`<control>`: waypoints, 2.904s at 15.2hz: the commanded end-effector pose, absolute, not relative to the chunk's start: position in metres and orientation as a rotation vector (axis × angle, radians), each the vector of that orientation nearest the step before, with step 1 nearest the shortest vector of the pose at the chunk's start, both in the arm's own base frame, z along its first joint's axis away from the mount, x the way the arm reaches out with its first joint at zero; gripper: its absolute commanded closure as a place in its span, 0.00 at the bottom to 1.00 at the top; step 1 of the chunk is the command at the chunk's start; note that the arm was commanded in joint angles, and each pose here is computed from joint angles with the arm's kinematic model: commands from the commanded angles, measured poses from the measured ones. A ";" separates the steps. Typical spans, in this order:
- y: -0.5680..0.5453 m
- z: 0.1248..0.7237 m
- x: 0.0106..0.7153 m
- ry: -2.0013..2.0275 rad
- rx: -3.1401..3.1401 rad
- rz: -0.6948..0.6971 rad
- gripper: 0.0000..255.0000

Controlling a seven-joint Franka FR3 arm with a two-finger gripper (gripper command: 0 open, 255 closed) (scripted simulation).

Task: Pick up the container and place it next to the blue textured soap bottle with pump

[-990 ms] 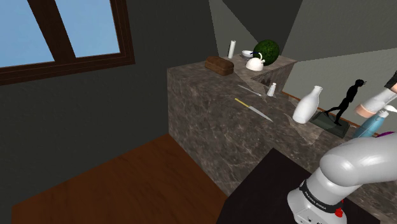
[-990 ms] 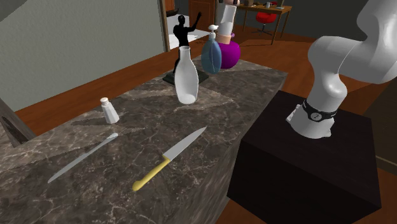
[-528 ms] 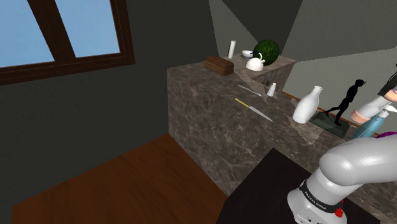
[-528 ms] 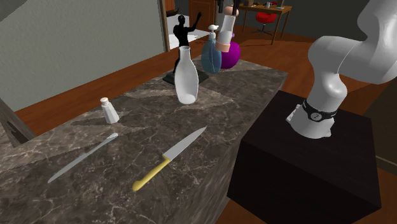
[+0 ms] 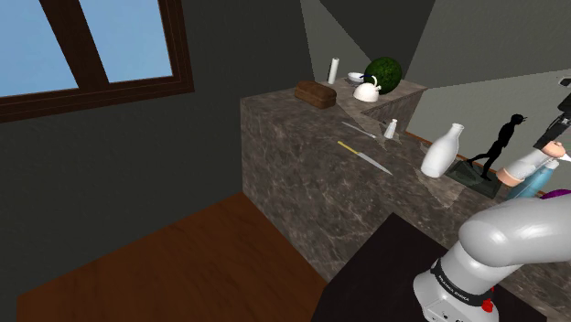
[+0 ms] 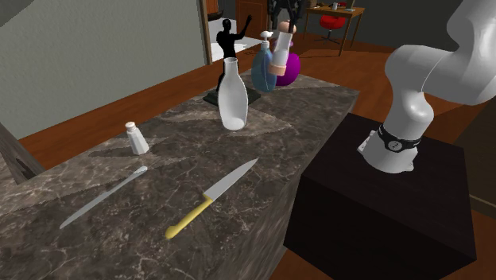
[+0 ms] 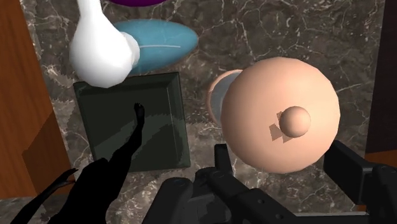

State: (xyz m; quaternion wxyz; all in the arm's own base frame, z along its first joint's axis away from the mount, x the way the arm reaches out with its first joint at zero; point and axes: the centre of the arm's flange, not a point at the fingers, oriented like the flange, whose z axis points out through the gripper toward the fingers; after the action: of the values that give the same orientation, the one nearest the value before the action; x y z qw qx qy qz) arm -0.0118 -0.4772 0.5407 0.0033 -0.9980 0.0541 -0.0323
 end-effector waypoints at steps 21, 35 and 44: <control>-0.478 0.425 -0.011 0.170 -3.129 -0.102 1.00; -0.478 0.408 -0.011 0.170 -3.129 -0.102 0.00; -0.478 0.458 -0.015 0.170 -3.129 -0.102 0.00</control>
State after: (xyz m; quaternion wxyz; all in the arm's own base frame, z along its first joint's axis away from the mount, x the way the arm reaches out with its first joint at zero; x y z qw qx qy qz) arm -0.0142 -0.4783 0.4539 0.0027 -0.9980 0.0541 -0.0326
